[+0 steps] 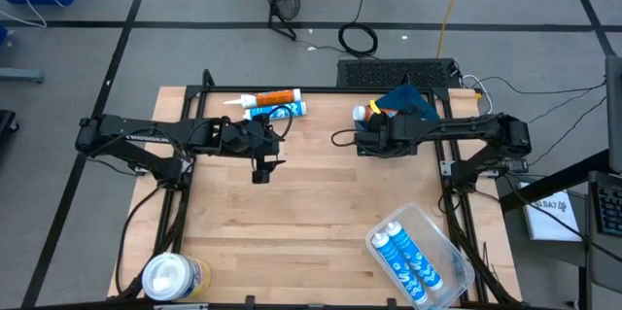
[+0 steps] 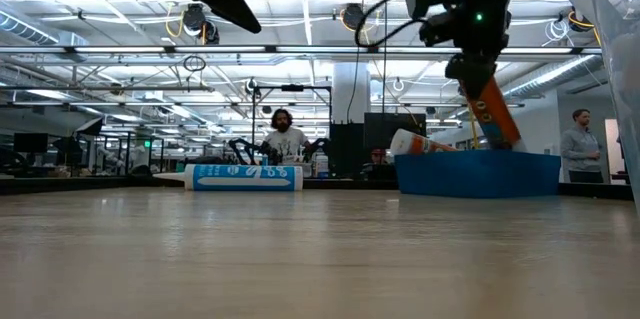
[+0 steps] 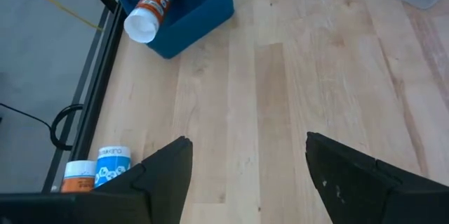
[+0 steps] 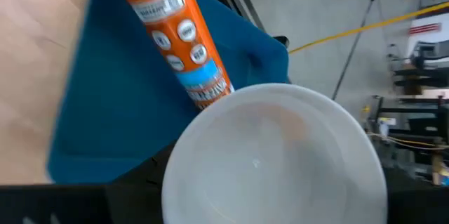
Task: Pick & place silicon tubes, Sealant and Lysol wipes
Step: Put the bottom orange sealant into the blue bin, then put the blue sealant into the transparent bin
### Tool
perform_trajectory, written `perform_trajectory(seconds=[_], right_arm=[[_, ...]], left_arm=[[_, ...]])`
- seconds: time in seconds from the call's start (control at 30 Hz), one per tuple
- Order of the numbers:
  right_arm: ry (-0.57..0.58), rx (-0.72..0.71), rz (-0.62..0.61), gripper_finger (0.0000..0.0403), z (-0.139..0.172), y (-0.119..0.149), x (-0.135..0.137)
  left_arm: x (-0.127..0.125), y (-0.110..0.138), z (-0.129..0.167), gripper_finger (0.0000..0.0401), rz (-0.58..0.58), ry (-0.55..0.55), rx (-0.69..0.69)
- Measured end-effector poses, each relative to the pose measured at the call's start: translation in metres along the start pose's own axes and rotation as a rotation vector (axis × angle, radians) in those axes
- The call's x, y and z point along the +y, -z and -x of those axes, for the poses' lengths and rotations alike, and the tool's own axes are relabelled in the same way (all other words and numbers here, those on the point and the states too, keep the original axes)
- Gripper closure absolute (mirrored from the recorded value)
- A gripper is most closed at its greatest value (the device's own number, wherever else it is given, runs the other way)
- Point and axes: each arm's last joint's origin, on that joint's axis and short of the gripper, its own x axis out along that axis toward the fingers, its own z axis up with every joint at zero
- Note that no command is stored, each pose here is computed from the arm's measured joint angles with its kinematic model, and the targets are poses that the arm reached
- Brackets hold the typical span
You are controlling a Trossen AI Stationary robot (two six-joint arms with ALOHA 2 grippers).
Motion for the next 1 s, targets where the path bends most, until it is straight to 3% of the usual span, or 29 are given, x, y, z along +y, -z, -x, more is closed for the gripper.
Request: perform_trajectory(seconds=[0.37,0.53,0.6,1.0], right_arm=[[0.015,0.016,0.010,0.0189,-0.016,0.010,0.012],[-0.039,0.023,-0.061,0.0050,-0.016,0.008,0.016],[-0.066,0.014,-0.078,0.0020,-0.016,0.006,0.017],[-0.327,-0.072,-0.089,0.0058,-0.007,-0.007,0.022]], left_arm=[[0.000,0.000,0.000,0.0130,0.001,0.000,-0.001],[0.000,0.000,0.000,0.0130,0.003,0.000,-0.001],[0.000,0.000,0.000,0.0130,0.003,0.000,-0.002],[0.000,0.000,0.000,0.0130,0.005,0.001,0.000]])
